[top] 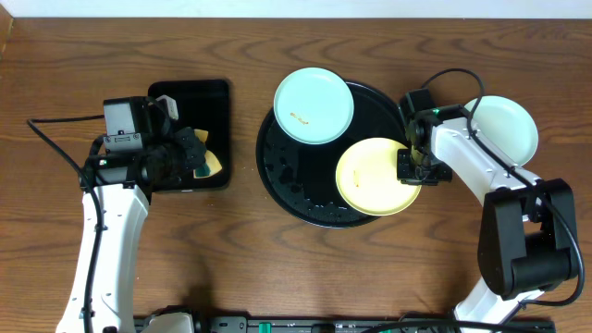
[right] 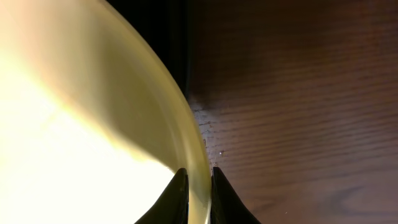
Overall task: Clean dirty plates on tray and stack at the side
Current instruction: 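Hold the yellow plate rim with the right gripper at the front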
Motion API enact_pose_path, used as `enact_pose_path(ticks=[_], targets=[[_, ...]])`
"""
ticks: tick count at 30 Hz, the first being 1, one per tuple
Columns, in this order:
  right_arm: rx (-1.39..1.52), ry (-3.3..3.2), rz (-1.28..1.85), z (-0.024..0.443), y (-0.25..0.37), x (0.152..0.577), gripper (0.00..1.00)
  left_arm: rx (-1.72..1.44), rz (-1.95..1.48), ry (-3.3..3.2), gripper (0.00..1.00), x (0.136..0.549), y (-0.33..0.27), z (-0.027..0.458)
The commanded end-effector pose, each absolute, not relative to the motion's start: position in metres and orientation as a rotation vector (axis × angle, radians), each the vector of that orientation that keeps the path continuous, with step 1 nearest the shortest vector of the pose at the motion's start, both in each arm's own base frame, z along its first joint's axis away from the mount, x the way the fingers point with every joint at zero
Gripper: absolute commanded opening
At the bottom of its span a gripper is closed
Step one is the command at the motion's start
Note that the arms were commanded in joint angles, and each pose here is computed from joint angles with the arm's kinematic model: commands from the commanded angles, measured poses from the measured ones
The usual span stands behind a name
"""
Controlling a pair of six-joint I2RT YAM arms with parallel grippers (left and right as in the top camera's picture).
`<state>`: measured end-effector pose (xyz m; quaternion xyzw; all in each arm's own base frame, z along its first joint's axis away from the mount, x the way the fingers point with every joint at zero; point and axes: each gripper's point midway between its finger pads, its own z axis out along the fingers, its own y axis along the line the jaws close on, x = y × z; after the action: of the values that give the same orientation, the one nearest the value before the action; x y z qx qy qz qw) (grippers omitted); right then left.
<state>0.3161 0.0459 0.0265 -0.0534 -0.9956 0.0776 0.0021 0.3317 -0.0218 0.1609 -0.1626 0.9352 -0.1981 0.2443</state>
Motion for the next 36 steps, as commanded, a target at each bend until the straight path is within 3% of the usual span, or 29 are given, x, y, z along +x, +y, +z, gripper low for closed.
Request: enact_pose_path(ticks=[1,10,16,26,36], targets=[[-0.072,-3.125,0.243,0.027,0.043,0.315,0.11,-0.428,-0.527,2.558,0.08,0.332,-0.020,0.160],[-0.067,-3.161,0.208,0.026,0.038,0.326,0.15,-0.429,-0.528,2.560,0.08,0.332,-0.020,0.160],[-0.084,-3.141,-0.085,0.025,0.043,0.327,0.18,-0.430,-0.528,2.561,0.08,0.332,-0.020,0.160],[-0.105,-3.138,-0.246,0.027,0.042,0.331,0.16,-0.430,-0.528,2.561,0.08,0.332,-0.020,0.160],[-0.104,-3.143,-0.246,0.017,0.042,0.328,0.05,-0.430,-0.528,2.561,0.08,0.332,-0.020,0.160]])
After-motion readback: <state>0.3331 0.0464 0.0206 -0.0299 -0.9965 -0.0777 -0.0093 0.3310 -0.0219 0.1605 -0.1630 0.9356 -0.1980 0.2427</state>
